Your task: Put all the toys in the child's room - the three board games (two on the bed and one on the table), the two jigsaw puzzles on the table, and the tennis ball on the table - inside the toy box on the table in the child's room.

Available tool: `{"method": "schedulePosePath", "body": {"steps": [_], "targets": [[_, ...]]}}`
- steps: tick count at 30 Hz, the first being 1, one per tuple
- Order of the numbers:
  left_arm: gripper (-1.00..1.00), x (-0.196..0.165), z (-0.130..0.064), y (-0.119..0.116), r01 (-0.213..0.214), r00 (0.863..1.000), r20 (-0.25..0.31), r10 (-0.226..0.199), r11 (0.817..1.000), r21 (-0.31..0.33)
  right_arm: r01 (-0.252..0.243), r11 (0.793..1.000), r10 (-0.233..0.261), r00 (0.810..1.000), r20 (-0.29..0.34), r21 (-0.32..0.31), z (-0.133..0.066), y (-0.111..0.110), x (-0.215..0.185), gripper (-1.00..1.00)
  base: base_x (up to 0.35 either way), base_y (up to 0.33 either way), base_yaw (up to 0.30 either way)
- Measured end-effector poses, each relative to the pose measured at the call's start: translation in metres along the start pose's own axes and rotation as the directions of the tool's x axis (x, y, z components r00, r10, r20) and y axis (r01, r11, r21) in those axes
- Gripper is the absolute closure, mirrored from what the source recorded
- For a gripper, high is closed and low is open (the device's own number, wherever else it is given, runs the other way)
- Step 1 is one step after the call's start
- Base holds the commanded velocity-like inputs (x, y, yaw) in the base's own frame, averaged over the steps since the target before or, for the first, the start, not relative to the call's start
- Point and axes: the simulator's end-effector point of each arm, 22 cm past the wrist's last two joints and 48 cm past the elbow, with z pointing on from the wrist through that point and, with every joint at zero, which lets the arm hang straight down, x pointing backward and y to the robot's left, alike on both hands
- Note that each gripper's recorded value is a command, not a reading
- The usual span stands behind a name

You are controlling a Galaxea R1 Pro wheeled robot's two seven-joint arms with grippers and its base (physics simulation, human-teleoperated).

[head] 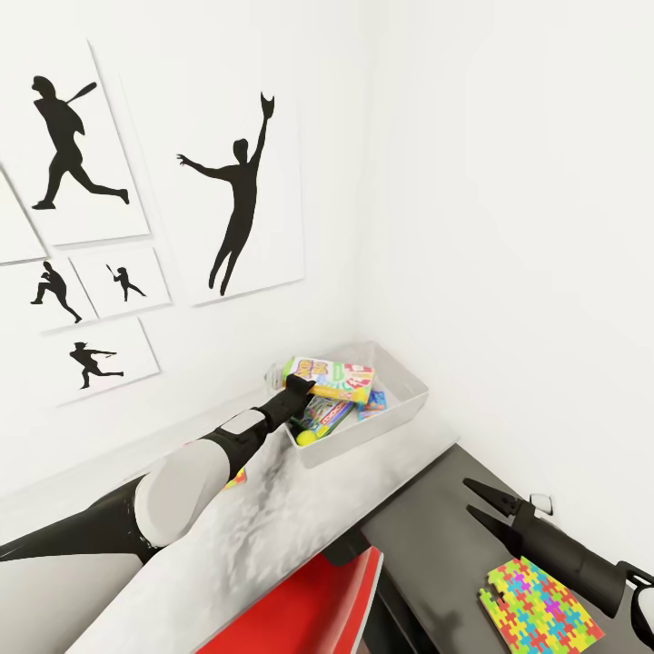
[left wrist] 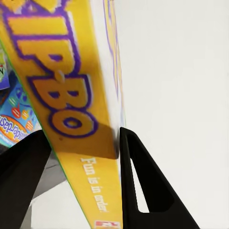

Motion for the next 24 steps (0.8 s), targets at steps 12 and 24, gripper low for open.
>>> {"method": "schedulePosePath", "body": {"steps": [12, 24], "targets": [[-1.00, 0.006, 0.000, -0.001, 0.013, 1.000, -0.027, -0.013, 1.000, 0.006, 0.000, 1.000, 0.000, 1.000, 0.000, 0.000, 0.000, 0.000, 0.000, -1.00, 0.000, 0.000, 0.000], [-1.00, 0.016, -0.001, -0.012, 0.128, 0.989, -0.086, -0.125, 0.991, 0.037, 0.002, 1.000, -0.002, 1.000, 0.001, -0.002, -0.001, 0.001, -0.001, -1.00, 0.000, 0.000, 0.000]]}}
